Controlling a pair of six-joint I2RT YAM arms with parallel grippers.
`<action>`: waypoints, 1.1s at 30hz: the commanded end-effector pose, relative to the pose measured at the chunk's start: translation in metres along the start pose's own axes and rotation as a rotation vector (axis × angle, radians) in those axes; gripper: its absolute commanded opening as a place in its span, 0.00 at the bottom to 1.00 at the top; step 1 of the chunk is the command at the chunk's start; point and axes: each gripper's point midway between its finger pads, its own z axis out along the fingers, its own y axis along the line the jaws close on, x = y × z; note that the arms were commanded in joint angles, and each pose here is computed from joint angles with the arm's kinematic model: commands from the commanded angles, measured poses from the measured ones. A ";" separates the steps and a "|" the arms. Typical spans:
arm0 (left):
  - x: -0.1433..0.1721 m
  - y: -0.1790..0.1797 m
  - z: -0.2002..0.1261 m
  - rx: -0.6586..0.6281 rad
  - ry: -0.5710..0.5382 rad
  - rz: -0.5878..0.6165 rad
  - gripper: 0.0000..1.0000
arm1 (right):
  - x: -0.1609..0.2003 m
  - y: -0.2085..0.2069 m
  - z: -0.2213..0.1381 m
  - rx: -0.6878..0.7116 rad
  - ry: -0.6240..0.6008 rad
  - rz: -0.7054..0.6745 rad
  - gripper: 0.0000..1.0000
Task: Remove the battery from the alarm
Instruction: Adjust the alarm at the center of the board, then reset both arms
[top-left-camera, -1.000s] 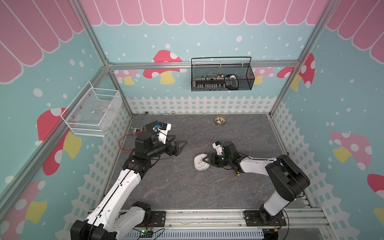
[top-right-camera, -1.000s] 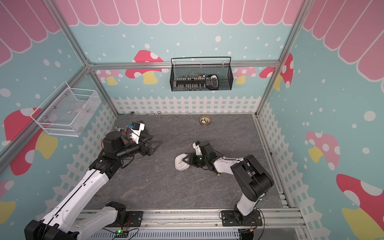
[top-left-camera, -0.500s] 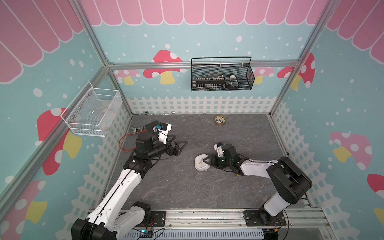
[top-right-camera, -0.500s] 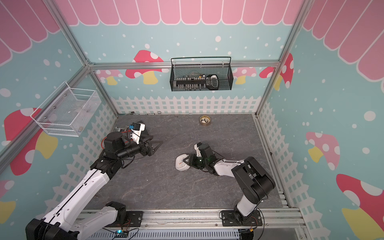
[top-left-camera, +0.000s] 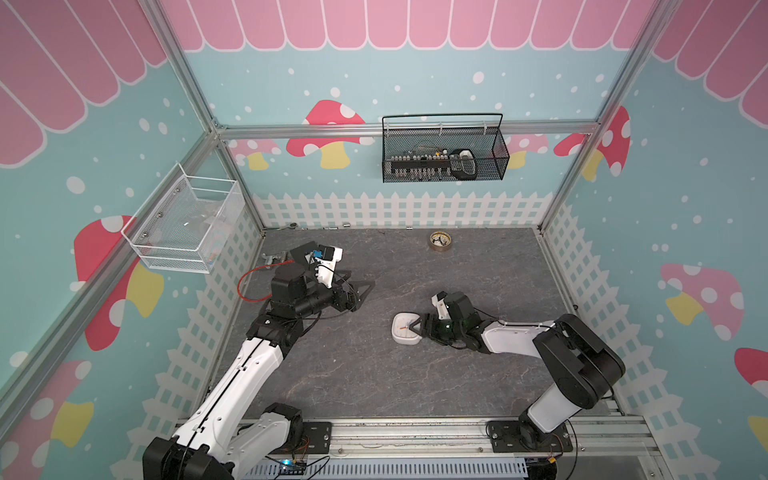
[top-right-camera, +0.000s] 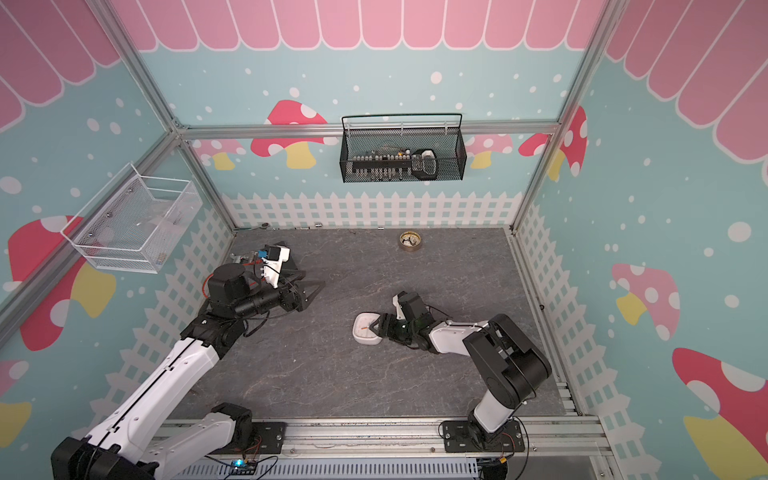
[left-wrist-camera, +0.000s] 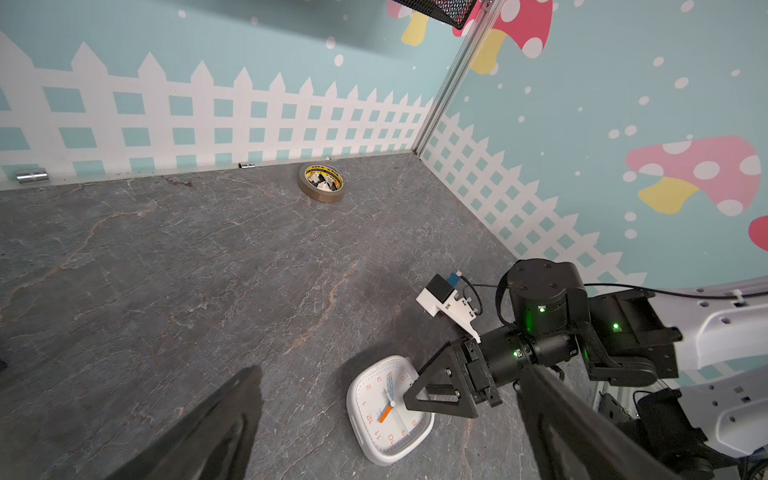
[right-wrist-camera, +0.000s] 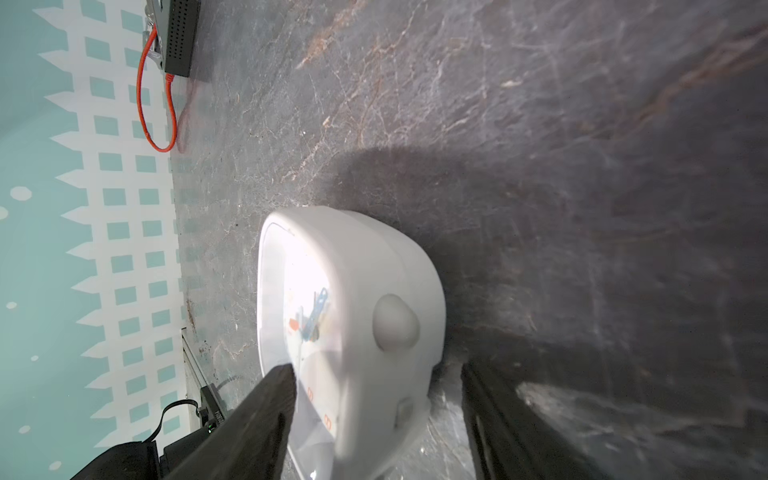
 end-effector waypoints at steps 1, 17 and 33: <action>0.000 0.004 0.000 -0.018 -0.012 0.017 0.99 | 0.016 -0.029 -0.007 0.130 0.031 0.018 0.71; -0.006 0.106 -0.074 -0.678 -0.461 -0.004 0.99 | -0.112 0.012 -0.225 0.662 -0.883 -0.746 0.88; 0.054 0.156 -0.112 -0.925 -0.668 0.133 1.00 | -0.120 -0.093 -0.254 0.817 -1.273 -0.847 0.99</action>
